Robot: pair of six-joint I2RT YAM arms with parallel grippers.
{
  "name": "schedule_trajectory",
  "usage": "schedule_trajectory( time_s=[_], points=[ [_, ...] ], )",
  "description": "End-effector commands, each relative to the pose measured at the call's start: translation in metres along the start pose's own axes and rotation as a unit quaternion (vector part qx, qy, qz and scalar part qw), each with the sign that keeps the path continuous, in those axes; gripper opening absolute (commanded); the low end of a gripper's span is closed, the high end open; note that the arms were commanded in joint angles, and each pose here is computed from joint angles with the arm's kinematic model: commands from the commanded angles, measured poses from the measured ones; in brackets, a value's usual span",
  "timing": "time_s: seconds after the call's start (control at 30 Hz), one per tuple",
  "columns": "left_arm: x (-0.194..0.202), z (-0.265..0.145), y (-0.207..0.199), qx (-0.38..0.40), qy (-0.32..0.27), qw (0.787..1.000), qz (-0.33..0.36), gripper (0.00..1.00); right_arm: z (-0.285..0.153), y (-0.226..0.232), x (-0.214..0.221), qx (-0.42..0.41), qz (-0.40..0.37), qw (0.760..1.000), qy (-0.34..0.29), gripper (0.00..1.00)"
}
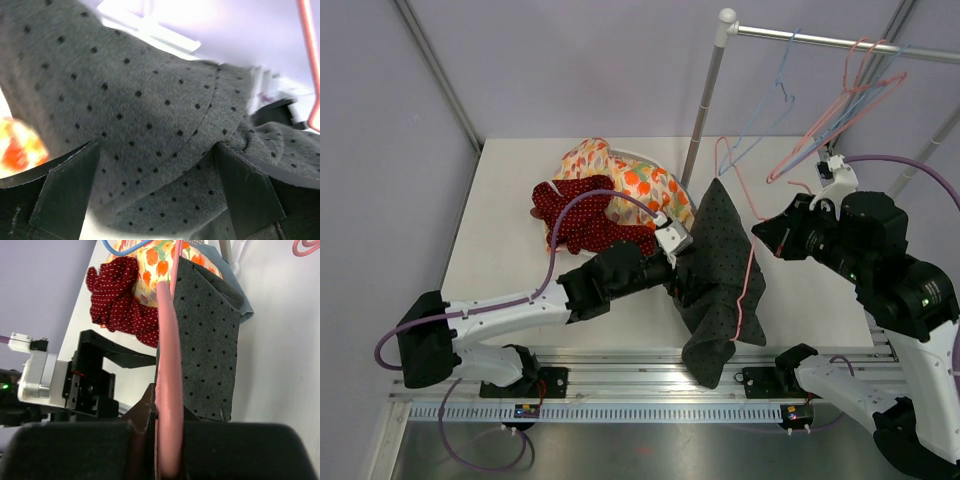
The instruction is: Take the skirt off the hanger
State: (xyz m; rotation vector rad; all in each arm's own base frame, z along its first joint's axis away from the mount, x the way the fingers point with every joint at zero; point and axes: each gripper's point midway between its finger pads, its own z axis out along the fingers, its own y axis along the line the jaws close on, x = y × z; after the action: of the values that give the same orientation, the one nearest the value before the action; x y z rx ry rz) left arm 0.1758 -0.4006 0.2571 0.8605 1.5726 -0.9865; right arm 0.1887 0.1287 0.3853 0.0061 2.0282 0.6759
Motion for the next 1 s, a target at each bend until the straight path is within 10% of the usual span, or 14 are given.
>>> schedule_trajectory(
  time_s=[0.0, 0.13, 0.27, 0.5, 0.97],
  points=[
    [-0.03, 0.006, -0.023, 0.067, -0.073, 0.995, -0.015, 0.95, -0.026, 0.036, -0.026, -0.078, 0.012, 0.996, -0.043, 0.0],
    [-0.016, 0.01, -0.022, 0.08, -0.073, 0.993, -0.039, 0.63, -0.034, 0.045, -0.033, -0.098, 0.013, 0.994, -0.052, 0.0],
    [-0.025, 0.01, -0.021, 0.104, -0.086, 0.99, -0.049, 0.0, -0.042, 0.045, -0.034, -0.099, 0.014, 0.993, -0.059, 0.0],
    [-0.06, -0.006, -0.013, 0.064, -0.077, 0.994, -0.041, 0.0, -0.033, 0.023, -0.022, -0.056, 0.013, 0.997, -0.056, 0.0],
    [-0.191, -0.215, 0.034, -0.187, -0.154, 0.97, 0.027, 0.0, -0.016, 0.006, -0.005, -0.034, 0.01, 0.998, -0.051, 0.0]
  ],
)
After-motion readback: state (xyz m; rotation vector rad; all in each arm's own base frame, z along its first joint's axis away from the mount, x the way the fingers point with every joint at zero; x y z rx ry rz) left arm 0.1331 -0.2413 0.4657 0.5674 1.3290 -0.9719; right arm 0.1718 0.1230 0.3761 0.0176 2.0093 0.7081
